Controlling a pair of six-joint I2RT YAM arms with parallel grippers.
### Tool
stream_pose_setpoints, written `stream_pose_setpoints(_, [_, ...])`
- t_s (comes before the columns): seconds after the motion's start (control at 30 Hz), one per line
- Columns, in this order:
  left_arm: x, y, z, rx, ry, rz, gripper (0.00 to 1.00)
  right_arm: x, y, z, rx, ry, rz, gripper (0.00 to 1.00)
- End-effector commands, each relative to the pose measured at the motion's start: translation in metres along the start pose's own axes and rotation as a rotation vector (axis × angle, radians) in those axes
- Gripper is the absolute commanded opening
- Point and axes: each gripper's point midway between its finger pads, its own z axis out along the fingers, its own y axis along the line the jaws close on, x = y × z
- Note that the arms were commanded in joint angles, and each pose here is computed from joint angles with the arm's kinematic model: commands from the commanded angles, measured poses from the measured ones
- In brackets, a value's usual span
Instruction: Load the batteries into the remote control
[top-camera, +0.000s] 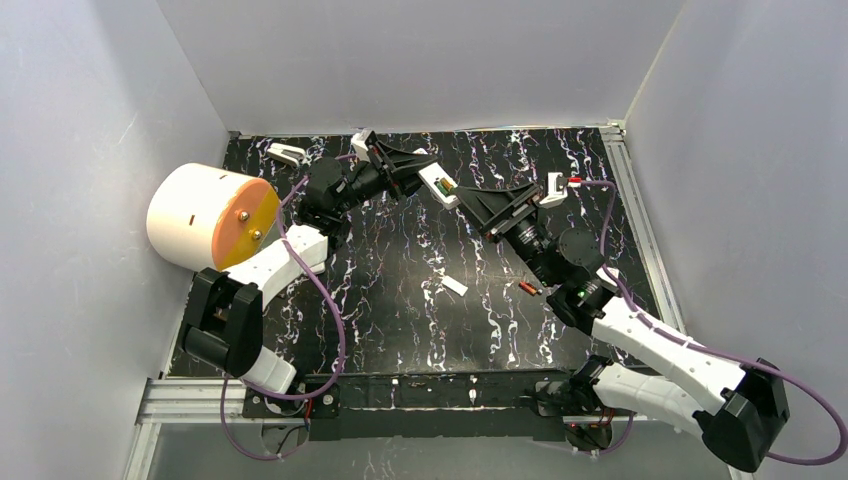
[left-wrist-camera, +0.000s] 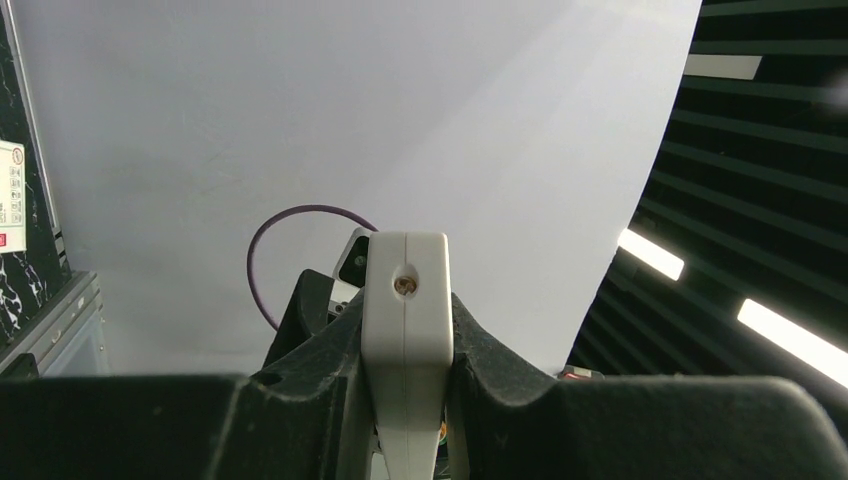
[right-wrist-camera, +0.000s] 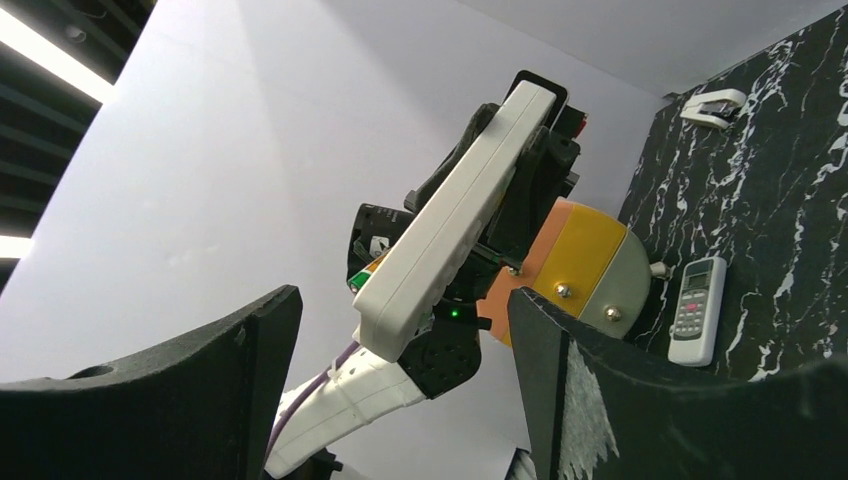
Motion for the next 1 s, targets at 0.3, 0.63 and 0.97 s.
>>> stream_pose_setpoints(0.3, [0.01, -0.014, -0.004, 0.056, 0.024, 0.061, 0.0, -0.007, 0.034, 0.009, -0.108, -0.018, 0.066, 0.65])
stream_pose_setpoints(0.63, [0.015, -0.019, -0.008, 0.072, 0.022, 0.104, 0.0, -0.003, 0.027, 0.014, -0.073, 0.004, 0.042, 0.52])
stream_pose_setpoints(0.97, [0.036, -0.056, -0.015, 0.15, 0.056, 0.249, 0.0, 0.003, 0.016, 0.02, -0.019, 0.027, 0.035, 0.4])
